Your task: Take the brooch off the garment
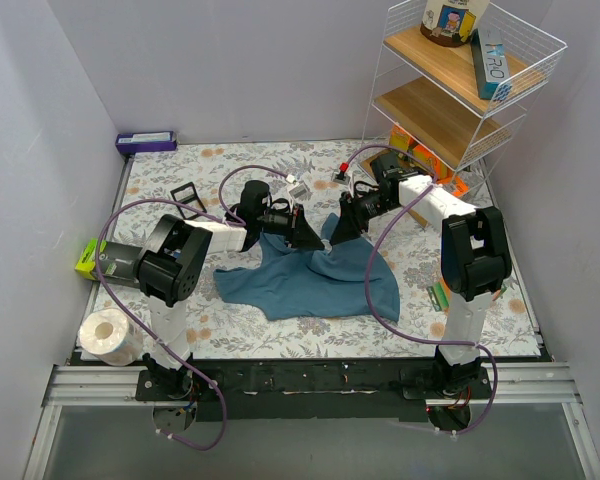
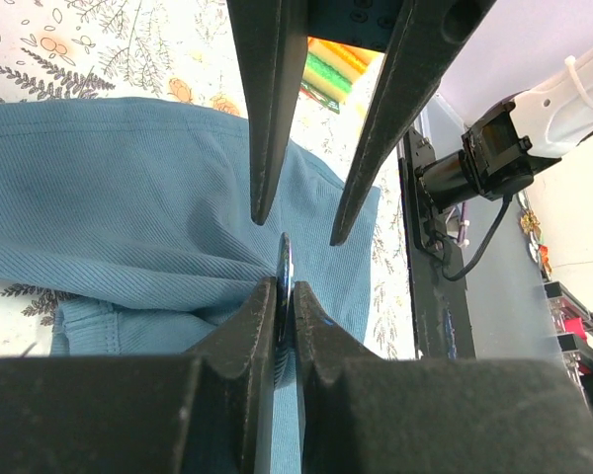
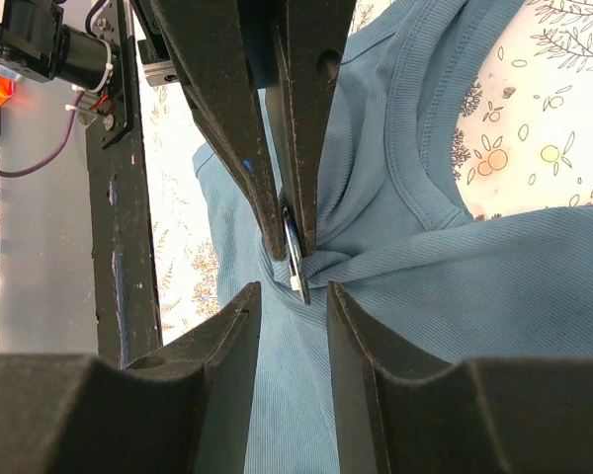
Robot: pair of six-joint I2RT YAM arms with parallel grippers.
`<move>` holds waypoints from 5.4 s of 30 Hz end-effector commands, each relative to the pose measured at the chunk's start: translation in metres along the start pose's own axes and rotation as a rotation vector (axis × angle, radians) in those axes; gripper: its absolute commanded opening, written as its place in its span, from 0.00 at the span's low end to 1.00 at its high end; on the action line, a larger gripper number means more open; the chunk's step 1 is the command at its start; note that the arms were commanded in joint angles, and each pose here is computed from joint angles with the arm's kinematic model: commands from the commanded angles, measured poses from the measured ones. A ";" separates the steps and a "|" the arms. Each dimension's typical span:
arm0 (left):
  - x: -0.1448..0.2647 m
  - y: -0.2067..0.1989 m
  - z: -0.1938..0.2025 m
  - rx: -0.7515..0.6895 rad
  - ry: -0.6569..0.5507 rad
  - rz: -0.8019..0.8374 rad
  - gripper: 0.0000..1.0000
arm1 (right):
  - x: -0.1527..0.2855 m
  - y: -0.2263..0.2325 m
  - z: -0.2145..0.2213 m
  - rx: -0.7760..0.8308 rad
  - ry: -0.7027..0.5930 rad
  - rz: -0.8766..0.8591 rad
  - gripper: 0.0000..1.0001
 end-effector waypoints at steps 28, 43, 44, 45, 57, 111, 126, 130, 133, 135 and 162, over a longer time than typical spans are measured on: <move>0.003 0.001 -0.005 -0.030 -0.004 -0.026 0.38 | -0.015 0.001 -0.007 -0.066 0.009 -0.028 0.01; -0.011 0.009 -0.013 -0.115 0.065 -0.218 0.69 | -0.009 -0.004 -0.015 -0.208 -0.013 0.186 0.01; -0.013 0.008 -0.013 -0.109 0.066 -0.222 0.71 | -0.009 -0.005 -0.016 -0.208 -0.016 0.200 0.01; -0.015 0.007 -0.014 -0.107 0.066 -0.221 0.71 | -0.008 -0.004 -0.017 -0.218 -0.022 0.207 0.01; -0.014 0.016 -0.013 -0.094 0.115 -0.391 0.41 | -0.007 -0.001 -0.020 -0.203 -0.034 0.205 0.01; -0.019 0.057 -0.046 -0.082 0.035 -0.577 0.24 | -0.017 0.002 -0.013 -0.219 0.001 0.049 0.01; 0.012 0.030 -0.040 -0.008 -0.058 -0.120 0.44 | -0.014 0.000 -0.014 -0.191 -0.015 0.119 0.01; 0.014 0.022 -0.031 0.013 -0.046 -0.105 0.51 | -0.014 -0.001 -0.016 -0.186 -0.026 0.130 0.01; 0.013 0.017 -0.028 -0.012 -0.035 -0.130 0.56 | -0.013 -0.003 -0.017 -0.182 -0.033 0.153 0.01; 0.009 0.017 -0.027 -0.036 -0.009 -0.176 0.61 | -0.012 -0.003 -0.020 -0.176 -0.047 0.176 0.01; -0.003 0.029 -0.027 -0.165 0.136 -0.333 0.38 | -0.011 -0.004 -0.019 -0.179 -0.049 0.200 0.01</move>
Point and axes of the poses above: each gripper's point midway between its finger pads, its own x axis back along the fingers, its own y axis along the line the jaws close on, z = x × y, the point moved 9 cm from there along x, back along the fingers, and after that the axes turned 14 degrees about -x, right-handed, at the moved point
